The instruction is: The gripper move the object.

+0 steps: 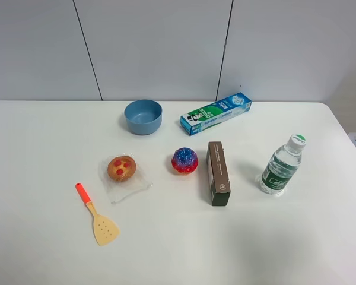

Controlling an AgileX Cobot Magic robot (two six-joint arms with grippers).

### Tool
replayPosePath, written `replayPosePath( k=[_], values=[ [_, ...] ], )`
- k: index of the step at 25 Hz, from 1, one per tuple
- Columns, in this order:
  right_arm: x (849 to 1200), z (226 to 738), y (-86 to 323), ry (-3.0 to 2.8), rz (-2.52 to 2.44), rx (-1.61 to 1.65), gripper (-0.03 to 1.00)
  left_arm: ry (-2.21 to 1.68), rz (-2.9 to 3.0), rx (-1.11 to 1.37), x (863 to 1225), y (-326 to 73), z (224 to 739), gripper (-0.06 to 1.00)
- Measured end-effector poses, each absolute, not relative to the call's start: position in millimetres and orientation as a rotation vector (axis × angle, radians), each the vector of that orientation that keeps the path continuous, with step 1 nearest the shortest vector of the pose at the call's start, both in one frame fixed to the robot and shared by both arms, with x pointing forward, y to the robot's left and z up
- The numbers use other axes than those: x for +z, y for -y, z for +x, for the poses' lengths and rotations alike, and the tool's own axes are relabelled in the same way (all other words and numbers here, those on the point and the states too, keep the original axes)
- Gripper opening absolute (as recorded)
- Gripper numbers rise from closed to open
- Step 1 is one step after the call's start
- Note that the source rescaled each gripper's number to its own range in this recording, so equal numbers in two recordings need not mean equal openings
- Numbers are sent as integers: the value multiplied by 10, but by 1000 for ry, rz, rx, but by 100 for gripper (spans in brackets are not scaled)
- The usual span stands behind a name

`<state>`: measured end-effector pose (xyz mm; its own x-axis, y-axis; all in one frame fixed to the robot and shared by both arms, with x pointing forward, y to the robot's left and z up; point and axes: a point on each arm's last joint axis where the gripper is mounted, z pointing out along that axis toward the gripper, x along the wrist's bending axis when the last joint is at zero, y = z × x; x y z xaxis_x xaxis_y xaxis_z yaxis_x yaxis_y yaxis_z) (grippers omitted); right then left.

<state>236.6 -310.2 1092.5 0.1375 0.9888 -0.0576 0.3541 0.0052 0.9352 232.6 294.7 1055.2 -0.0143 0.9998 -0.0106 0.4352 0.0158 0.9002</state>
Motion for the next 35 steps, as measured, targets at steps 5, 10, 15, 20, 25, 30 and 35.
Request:
replayPosePath(
  k=[5, 10, 15, 20, 25, 30, 35],
  values=[
    [10684, 2406, 3038, -1468, 1524, 902, 100, -1548, 1516, 960, 10552, -2947, 2326, 100],
    [10563, 2416, 3026, -1550, 1562, 869, 100, -1548, 1516, 960, 10552, -2947, 2326, 100],
    [10516, 2411, 3024, -1569, 1573, 862, 100, -1548, 1516, 960, 10552, -2947, 2326, 100],
    [10510, 2412, 3024, -1572, 1576, 860, 100, -1548, 1516, 960, 10552, -2947, 2326, 100],
    [10510, 2407, 3024, -1569, 1574, 862, 100, -1548, 1516, 960, 10552, -2947, 2326, 100],
    [10510, 2338, 3022, -1522, 1554, 883, 100, -1548, 1516, 960, 10552, -2947, 2326, 100],
    [10510, 2338, 3022, -1519, 1556, 882, 100, -1548, 1516, 960, 10552, -2947, 2326, 100]
  ],
)
